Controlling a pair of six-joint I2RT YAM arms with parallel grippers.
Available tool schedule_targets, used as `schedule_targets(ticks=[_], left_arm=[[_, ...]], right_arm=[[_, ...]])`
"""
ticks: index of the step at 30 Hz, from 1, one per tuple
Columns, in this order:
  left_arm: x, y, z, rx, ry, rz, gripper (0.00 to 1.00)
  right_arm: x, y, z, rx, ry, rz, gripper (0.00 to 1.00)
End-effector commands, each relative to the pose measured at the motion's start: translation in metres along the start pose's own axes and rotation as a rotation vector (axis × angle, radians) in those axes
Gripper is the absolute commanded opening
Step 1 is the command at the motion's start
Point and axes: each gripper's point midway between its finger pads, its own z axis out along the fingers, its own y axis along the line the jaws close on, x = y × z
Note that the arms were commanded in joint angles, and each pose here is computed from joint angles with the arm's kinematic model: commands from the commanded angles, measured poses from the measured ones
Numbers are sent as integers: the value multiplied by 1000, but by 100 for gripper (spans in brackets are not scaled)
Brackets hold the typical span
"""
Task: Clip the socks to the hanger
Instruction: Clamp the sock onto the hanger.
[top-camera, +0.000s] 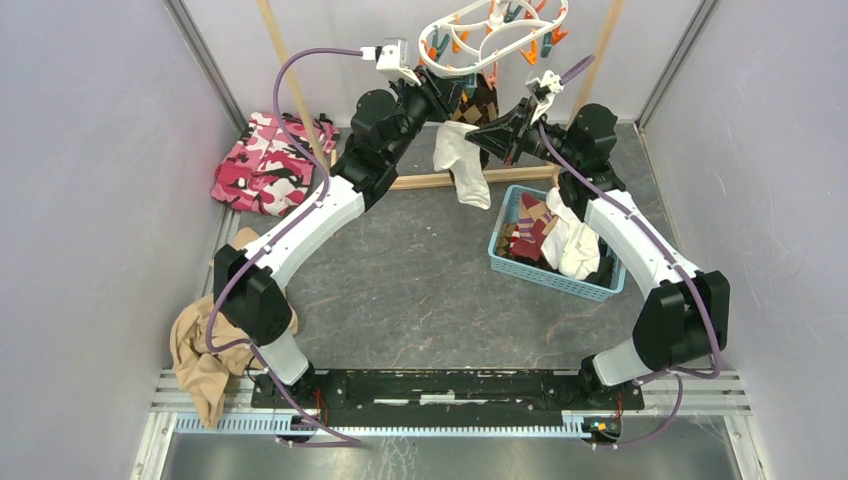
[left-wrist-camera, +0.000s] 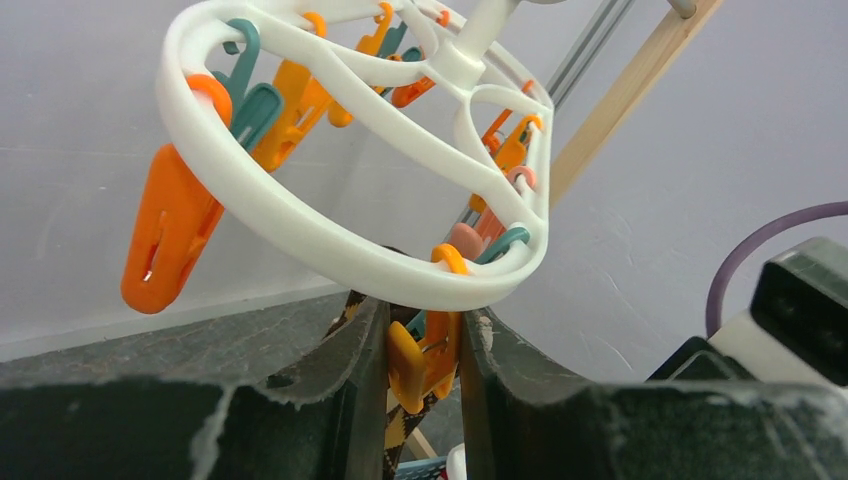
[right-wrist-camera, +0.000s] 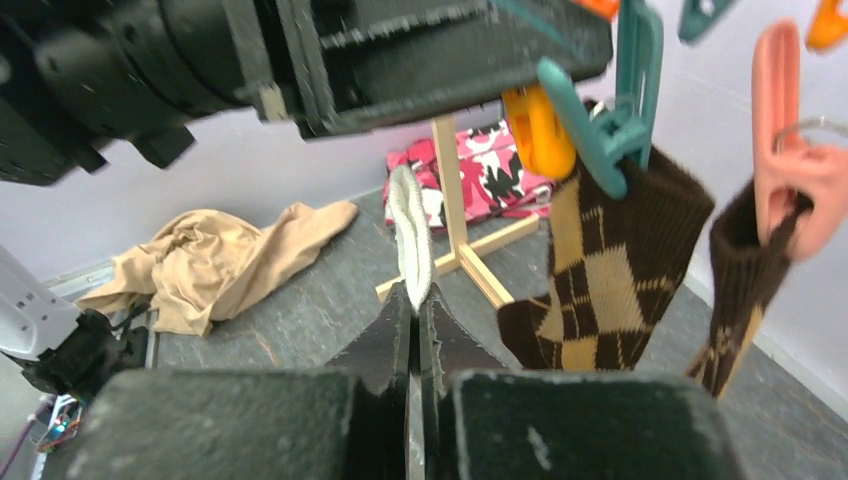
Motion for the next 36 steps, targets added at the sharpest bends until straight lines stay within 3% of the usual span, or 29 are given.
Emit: schedule_targets(ticks=[1, 25, 36], left_arm=[[-28, -16, -8, 69, -53, -54, 8], [-28, -11, -11, 135, -24, -112, 7], [-32, -11, -12, 159, -29, -141, 7]], right_arm=[[-50, 17, 6, -94, -135, -51, 0], [-57, 2, 23, -151, -232, 51, 0], [-47, -8, 25, -133, -218, 95, 0]])
